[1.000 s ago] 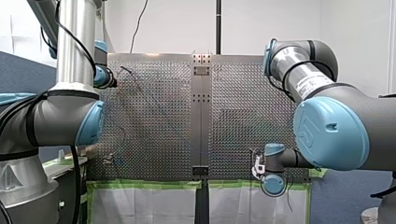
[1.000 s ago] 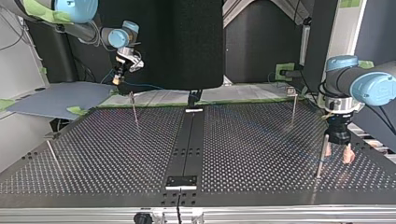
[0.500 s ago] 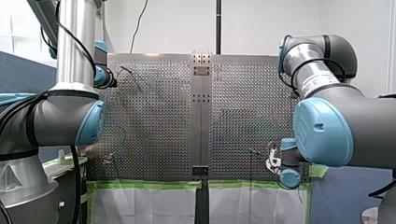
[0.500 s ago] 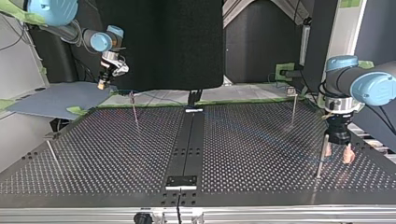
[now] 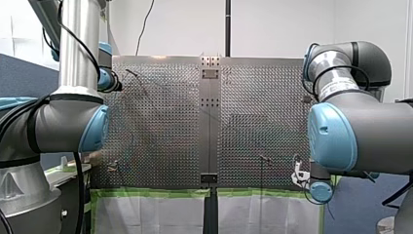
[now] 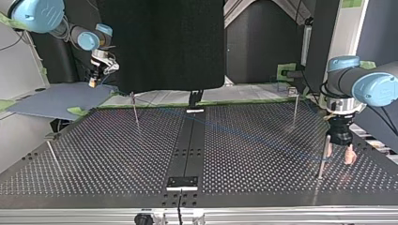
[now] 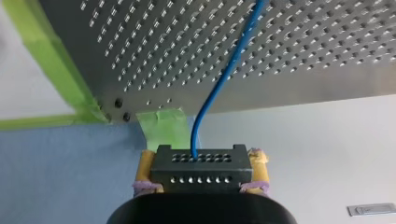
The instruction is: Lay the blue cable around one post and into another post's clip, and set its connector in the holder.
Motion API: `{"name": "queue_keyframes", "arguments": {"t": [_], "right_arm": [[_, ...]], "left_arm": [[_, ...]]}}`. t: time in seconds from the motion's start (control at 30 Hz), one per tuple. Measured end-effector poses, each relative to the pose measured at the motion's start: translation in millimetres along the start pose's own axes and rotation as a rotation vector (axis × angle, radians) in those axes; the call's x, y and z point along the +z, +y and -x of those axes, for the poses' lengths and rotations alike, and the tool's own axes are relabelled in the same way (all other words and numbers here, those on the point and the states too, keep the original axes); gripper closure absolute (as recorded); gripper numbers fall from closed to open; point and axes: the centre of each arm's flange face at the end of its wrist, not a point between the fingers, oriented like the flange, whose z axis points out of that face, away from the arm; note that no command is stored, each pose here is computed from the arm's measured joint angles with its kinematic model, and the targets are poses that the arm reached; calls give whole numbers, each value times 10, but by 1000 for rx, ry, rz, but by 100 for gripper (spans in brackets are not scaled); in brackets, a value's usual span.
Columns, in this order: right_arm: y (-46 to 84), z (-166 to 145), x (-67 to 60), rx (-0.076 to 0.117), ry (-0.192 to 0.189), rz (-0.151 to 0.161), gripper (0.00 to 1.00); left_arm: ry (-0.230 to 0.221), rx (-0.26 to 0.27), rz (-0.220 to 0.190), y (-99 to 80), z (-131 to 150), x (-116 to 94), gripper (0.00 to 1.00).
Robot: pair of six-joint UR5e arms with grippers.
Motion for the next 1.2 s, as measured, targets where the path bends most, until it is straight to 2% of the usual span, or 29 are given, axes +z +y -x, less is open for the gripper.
{"name": "queue_keyframes", "arguments": {"t": [0.17, 0.37, 0.57, 0.73, 0.93, 1.2], "right_arm": [[239, 19, 16, -45, -48, 5, 100], [484, 127, -16, -90, -115, 3, 100], [553, 329, -57, -130, -137, -28, 100], [489, 426, -37, -167, -156, -78, 100], [309, 453, -24, -211, -181, -154, 100], [52, 233, 128, -277, -167, -256, 100]], "left_arm": [[0, 0, 1, -3, -2, -1, 0], [1, 0, 4, 1, -8, -4, 0], [1, 0, 3, -4, -7, -3, 0], [1, 0, 2, -7, -9, -4, 0], [2, -1, 2, -10, -12, -5, 0], [3, -2, 3, -12, -17, -7, 0]]}}
